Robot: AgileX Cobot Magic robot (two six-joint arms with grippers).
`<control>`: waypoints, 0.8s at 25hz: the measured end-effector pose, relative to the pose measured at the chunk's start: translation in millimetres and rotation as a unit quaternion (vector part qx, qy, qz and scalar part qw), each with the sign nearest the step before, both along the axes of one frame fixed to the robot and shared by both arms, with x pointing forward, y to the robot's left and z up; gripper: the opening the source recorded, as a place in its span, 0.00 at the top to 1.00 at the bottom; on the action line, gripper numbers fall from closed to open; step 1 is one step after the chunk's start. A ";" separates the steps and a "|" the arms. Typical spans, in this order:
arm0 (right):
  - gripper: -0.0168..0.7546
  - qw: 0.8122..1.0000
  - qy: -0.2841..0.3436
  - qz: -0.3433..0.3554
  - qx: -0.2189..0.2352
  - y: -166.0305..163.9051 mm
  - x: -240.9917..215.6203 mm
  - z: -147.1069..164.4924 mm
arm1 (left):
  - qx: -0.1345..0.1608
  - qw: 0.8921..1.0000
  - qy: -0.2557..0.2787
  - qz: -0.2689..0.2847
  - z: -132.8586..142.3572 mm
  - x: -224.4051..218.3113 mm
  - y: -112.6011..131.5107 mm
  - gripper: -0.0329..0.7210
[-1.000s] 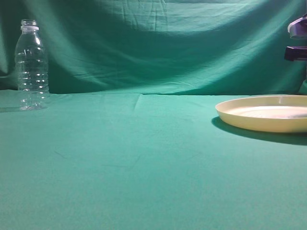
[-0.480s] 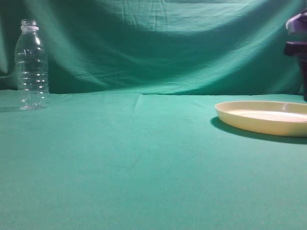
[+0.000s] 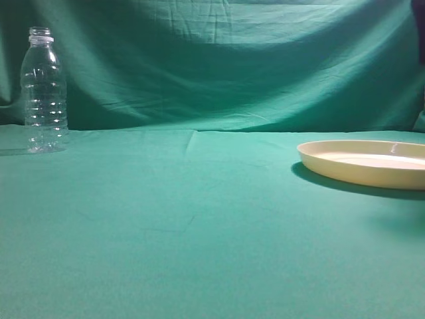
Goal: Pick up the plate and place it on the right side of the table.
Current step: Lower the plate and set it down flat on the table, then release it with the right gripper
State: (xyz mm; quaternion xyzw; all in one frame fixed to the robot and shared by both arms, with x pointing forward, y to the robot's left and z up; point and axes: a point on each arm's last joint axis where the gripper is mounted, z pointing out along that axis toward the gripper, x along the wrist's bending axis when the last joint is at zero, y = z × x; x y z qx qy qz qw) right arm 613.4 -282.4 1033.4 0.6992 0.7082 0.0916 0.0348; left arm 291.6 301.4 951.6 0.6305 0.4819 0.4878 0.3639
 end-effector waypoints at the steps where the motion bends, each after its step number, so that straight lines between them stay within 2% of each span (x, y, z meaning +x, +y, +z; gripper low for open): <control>1: 0.39 1.000 -0.001 0.000 0.005 0.8 -2.3 5.7 | 0.000 1.000 0.000 0.000 0.0 0.0 0.0 0.96; 5: 0.81 0.999 -0.016 0.002 0.028 4.5 -18.7 35.6 | 0.000 1.000 0.000 0.000 0.0 0.0 0.0 0.96; 8: 0.98 0.998 -0.050 0.010 0.044 7.1 -34.4 62.3 | 0.000 1.000 0.000 0.000 0.0 0.0 0.0 0.96; 14: 0.98 0.984 -0.149 0.048 0.080 13.5 -91.4 105.4 | 0.000 1.000 0.000 0.000 0.0 0.0 0.0 0.96; 20: 0.98 0.958 -0.257 0.085 0.099 17.4 -157.0 111.2 | 0.000 1.000 0.000 0.000 0.0 0.0 0.0 0.96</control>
